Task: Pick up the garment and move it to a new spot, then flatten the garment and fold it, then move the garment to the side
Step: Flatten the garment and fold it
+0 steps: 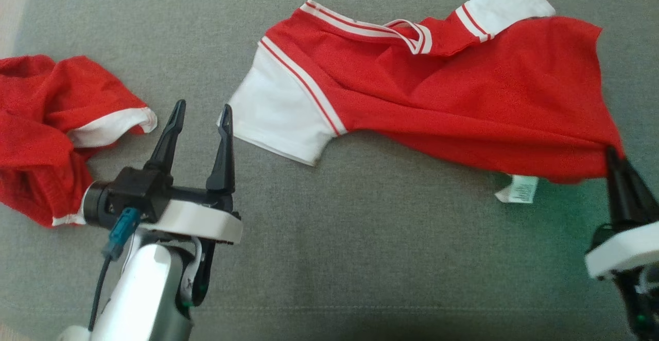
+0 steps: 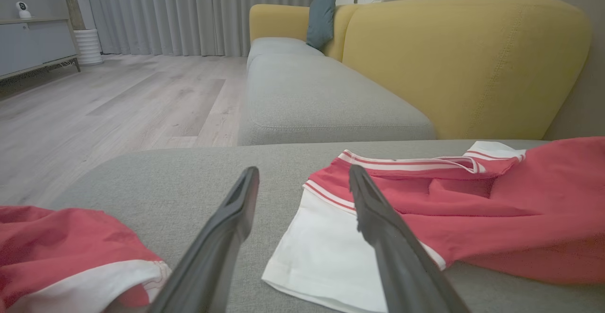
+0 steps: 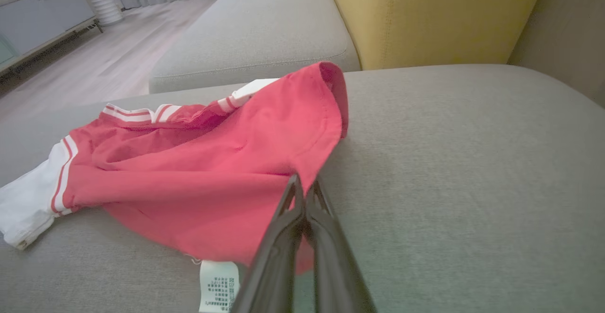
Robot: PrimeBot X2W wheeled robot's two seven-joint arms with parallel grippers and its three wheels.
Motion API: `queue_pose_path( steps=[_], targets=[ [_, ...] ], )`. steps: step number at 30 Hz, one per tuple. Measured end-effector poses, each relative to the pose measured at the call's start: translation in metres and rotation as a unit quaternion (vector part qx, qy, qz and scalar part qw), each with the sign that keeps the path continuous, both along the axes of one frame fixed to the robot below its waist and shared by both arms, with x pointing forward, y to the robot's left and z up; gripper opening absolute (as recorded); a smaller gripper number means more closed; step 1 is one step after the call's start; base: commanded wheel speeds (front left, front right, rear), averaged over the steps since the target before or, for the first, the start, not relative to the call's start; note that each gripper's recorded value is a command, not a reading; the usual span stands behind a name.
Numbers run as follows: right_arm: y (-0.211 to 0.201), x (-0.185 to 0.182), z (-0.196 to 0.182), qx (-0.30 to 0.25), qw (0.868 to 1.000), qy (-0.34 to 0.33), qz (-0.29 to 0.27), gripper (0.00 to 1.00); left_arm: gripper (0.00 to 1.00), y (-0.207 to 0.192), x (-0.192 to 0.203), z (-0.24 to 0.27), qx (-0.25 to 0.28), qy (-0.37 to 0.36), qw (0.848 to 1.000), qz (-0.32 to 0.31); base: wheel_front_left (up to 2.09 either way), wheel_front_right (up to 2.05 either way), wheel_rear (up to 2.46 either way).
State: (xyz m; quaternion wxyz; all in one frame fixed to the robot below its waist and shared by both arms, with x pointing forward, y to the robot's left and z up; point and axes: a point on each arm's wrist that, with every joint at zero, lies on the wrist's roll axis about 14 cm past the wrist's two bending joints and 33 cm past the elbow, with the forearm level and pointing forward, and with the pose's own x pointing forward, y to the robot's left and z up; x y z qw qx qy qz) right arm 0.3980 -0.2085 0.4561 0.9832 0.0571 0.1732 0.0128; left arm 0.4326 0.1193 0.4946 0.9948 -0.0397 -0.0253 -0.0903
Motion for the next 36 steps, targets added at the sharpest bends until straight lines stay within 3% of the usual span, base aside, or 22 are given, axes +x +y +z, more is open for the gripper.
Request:
queue_pose_path(
  steps=[11,20,21,22,26,30,36],
  targets=[
    [-0.038,0.005,-0.008,-0.036,0.998,0.044,-0.018,0.00,1.00,0.002,-0.002,-0.007,-0.002,0.009,1.000,0.006,0.00,0.00,0.00],
    [-0.033,0.074,-0.035,-0.050,0.997,0.058,0.012,0.00,1.00,0.005,0.011,-0.020,-0.002,0.023,1.000,0.006,0.00,0.00,0.00],
    [-0.030,0.078,-0.041,-0.048,0.997,0.060,0.015,0.55,1.00,0.005,0.013,-0.021,-0.002,0.023,1.000,0.007,0.00,0.00,0.00],
    [-0.027,0.081,-0.047,-0.047,0.997,0.065,0.019,1.00,1.00,0.006,0.015,-0.022,-0.002,0.024,1.000,0.008,0.00,0.00,0.00],
    [-0.020,0.083,-0.065,-0.036,0.996,0.072,0.024,1.00,1.00,0.008,0.015,-0.027,-0.002,0.030,0.999,0.010,0.00,0.00,0.00],
    [-0.028,0.076,-0.057,-0.035,0.998,0.043,0.009,1.00,1.00,0.006,0.013,-0.023,-0.003,0.026,1.000,0.007,0.00,0.00,0.00],
    [-0.033,0.027,-0.037,-0.034,0.999,0.003,-0.019,1.00,1.00,0.004,0.000,-0.012,-0.004,0.017,1.000,0.006,0.00,0.00,0.00]
  ],
)
